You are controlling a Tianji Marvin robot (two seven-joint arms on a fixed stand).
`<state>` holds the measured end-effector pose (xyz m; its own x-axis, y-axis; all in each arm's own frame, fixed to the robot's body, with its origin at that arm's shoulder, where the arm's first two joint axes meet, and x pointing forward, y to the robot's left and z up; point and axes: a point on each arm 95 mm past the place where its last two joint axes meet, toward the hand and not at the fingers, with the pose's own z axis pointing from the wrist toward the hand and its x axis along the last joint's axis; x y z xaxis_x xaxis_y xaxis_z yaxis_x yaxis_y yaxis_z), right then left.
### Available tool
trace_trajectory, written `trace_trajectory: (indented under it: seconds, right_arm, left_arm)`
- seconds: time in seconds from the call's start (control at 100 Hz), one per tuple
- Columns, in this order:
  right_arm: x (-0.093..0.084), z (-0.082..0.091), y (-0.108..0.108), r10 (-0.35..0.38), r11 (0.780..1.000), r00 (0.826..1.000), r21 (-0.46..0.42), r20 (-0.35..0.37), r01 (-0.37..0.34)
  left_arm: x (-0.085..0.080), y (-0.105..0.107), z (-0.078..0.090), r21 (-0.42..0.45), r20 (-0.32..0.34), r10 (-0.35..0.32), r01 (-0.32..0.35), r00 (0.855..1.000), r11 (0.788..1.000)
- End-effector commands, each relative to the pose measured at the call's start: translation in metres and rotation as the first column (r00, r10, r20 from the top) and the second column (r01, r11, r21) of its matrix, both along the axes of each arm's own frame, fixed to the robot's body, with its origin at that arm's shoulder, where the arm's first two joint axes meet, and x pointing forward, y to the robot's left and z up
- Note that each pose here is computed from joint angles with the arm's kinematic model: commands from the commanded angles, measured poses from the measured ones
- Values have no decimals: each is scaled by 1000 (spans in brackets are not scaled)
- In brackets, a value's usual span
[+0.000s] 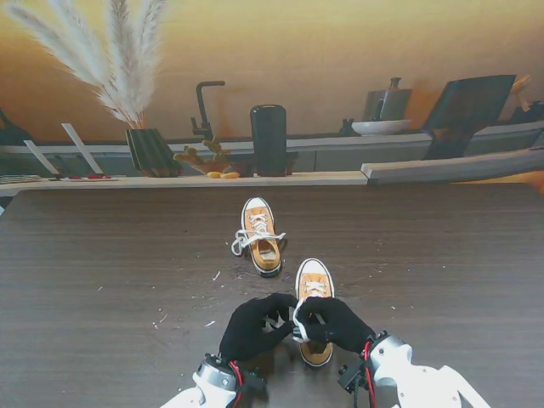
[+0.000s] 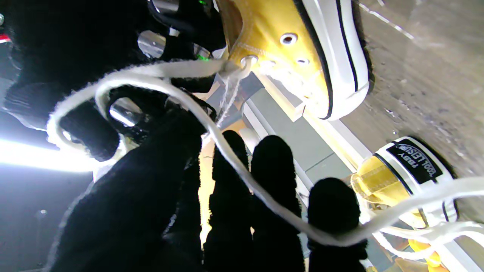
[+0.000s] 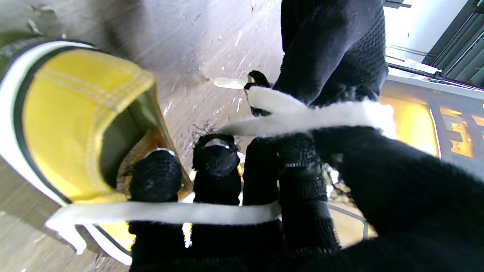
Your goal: Tie the shoelaces into a bow on the shoes
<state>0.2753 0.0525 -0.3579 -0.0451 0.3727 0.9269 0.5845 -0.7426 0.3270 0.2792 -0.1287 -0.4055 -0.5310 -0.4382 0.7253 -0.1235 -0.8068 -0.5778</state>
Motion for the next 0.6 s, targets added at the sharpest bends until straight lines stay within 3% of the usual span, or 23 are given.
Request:
trace_trajectory:
  seconds: [0.0, 0.59]
  right_arm:
    - [-4, -1, 6, 32, 999, 999, 7, -14, -32]
    - [-3, 0, 6, 24, 1000, 1000, 12, -12, -24]
  left_arm:
    - [-2, -9, 3, -13, 7, -29, 29, 1000, 999]
    - [-4, -7, 4, -30, 0, -66, 66, 998, 997]
